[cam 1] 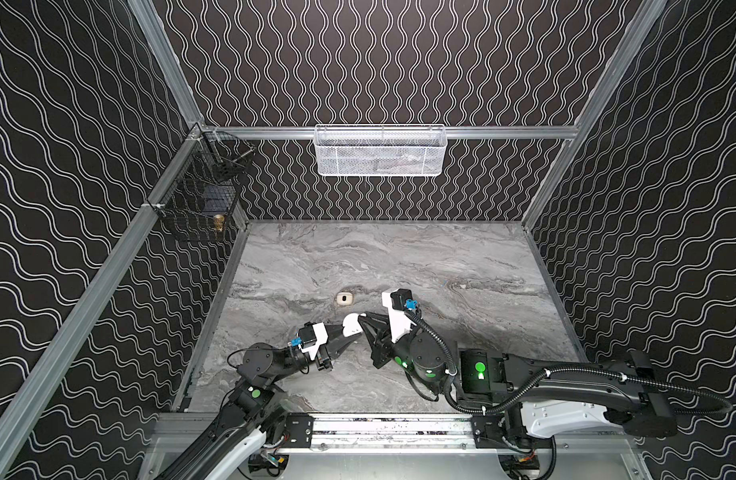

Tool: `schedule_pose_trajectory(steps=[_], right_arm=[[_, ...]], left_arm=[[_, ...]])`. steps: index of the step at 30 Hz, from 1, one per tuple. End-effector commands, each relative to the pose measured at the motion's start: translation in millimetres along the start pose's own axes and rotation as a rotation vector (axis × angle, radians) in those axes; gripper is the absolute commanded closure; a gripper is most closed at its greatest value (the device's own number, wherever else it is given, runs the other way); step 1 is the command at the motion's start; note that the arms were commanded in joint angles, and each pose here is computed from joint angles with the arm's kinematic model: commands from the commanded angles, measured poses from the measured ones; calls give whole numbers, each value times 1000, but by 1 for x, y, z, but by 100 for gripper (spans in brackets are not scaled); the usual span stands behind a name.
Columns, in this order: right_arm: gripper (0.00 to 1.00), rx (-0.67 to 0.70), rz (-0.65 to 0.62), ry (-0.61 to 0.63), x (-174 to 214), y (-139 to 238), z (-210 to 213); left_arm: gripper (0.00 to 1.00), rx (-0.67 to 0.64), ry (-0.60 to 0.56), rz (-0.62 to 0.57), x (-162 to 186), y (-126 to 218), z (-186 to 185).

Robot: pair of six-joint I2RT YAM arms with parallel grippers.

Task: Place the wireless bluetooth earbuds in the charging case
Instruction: 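Lower the white earbud into the case slot and open the right gripper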

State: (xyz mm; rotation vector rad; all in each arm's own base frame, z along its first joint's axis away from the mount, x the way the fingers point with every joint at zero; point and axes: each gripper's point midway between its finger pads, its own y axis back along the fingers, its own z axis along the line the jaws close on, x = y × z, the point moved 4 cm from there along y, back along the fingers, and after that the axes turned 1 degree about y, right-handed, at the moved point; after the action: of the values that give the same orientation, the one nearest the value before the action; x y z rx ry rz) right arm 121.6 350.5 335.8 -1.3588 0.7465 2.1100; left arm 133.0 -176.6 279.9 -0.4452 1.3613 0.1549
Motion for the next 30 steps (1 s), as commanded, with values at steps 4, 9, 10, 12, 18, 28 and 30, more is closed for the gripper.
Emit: schedule_pose_trajectory(steps=[4,9,10,12,18,28,30], right_arm=[[86,-6,-22,-28,-3,-5,6],[86,5,-23,-35,2,-7,4],[86,8,-21,-35,3,-7,3],[86,15,-21,-34,5,-8,2],[86,8,-12,-36,10,-11,4],[86,17,-12,-36,15,-13,3],[85,12,-10,-33,15,-13,5]], left_arm=[[100,-7,-23,-21,-5,0,1],[100,-25,-22,-23,-6,1,3],[100,-26,-25,-28,-8,1,3],[100,-30,-21,-29,-8,2,3],[100,-42,-17,-28,-8,1,5],[100,-73,-13,-29,-8,2,9],[100,-73,-13,-29,-9,2,9]])
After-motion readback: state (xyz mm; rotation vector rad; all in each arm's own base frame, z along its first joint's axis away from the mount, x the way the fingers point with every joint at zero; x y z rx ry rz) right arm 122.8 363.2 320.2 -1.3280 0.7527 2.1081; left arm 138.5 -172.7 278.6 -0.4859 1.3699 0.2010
